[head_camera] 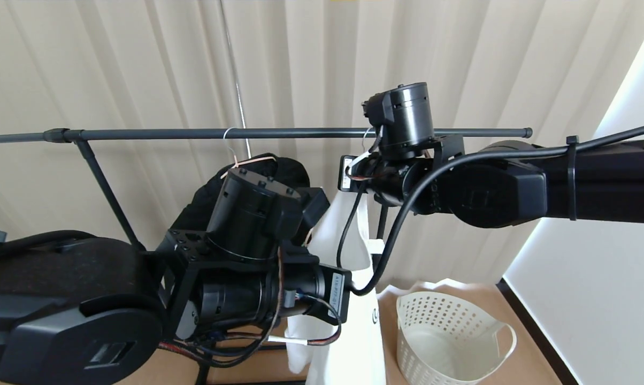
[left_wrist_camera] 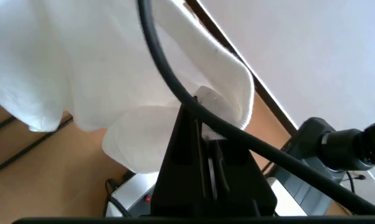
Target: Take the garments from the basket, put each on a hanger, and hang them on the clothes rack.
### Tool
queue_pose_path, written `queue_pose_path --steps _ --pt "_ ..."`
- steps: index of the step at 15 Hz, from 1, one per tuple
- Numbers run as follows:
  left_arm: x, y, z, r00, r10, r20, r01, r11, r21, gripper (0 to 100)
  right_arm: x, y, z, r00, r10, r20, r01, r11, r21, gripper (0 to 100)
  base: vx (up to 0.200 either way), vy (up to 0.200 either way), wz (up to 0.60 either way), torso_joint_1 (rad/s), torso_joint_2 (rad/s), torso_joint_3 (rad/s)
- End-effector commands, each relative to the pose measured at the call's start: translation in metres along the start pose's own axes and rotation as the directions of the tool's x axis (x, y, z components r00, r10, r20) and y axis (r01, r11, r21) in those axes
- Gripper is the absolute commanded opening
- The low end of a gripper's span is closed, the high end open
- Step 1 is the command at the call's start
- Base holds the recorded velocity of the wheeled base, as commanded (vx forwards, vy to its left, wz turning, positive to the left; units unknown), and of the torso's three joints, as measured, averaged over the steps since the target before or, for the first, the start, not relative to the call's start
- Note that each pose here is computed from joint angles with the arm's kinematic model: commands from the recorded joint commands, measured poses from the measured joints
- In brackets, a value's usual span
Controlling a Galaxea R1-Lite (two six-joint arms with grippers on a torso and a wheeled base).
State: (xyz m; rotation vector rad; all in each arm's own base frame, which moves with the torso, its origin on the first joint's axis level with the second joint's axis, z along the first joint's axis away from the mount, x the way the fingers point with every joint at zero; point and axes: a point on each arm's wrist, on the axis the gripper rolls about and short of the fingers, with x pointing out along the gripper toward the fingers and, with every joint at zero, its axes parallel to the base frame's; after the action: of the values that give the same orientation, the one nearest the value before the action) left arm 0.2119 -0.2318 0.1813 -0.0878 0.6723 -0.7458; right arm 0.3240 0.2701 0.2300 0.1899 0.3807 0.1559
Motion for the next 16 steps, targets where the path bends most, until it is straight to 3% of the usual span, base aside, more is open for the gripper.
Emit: queue_pose_path --steps 1,5,7,11,13,16 --pt "-0.004 0.015 -0.003 0.998 0.061 -0.002 -0.061 0.998 -0.004 0 -0.013 -0.015 0.011 1.000 -0.017 0.015 0.017 1.000 0.016 0 0.000 0.000 0.00 0.000 0.00 0.000" --pt "-0.010 0.042 -0.004 0.990 0.143 0.003 -0.143 0.990 0.014 0 -0.037 -0.042 0.020 0.998 -0.058 0.017 0.057 0.998 0.025 0 0.000 0.000 0.00 0.000 0.00 0.000" --pt "-0.010 0.047 0.001 0.988 0.156 0.018 -0.156 0.988 0.016 0 -0.048 -0.049 0.017 0.998 -0.064 0.007 0.064 0.998 0.017 0 0.000 0.000 0.00 0.000 0.00 0.000" --pt "0.018 0.051 0.021 0.986 0.160 0.041 -0.161 0.987 0.019 0 -0.071 -0.067 -0.009 0.990 -0.134 -0.047 0.130 0.989 -0.071 0 0.000 0.000 0.00 0.000 0.00 0.000" --pt "0.029 0.051 0.032 0.986 0.156 0.062 -0.157 0.987 0.018 0 -0.071 -0.070 -0.012 0.976 -0.219 -0.015 0.215 0.966 -0.144 0 0.000 0.000 0.00 0.000 0.00 0.000" --pt "0.036 0.051 0.040 0.985 0.153 0.084 -0.156 0.987 0.029 0 -0.069 -0.072 -0.016 0.967 -0.254 -0.015 0.247 0.951 -0.183 0 0.000 0.000 0.00 0.000 0.00 0.000"
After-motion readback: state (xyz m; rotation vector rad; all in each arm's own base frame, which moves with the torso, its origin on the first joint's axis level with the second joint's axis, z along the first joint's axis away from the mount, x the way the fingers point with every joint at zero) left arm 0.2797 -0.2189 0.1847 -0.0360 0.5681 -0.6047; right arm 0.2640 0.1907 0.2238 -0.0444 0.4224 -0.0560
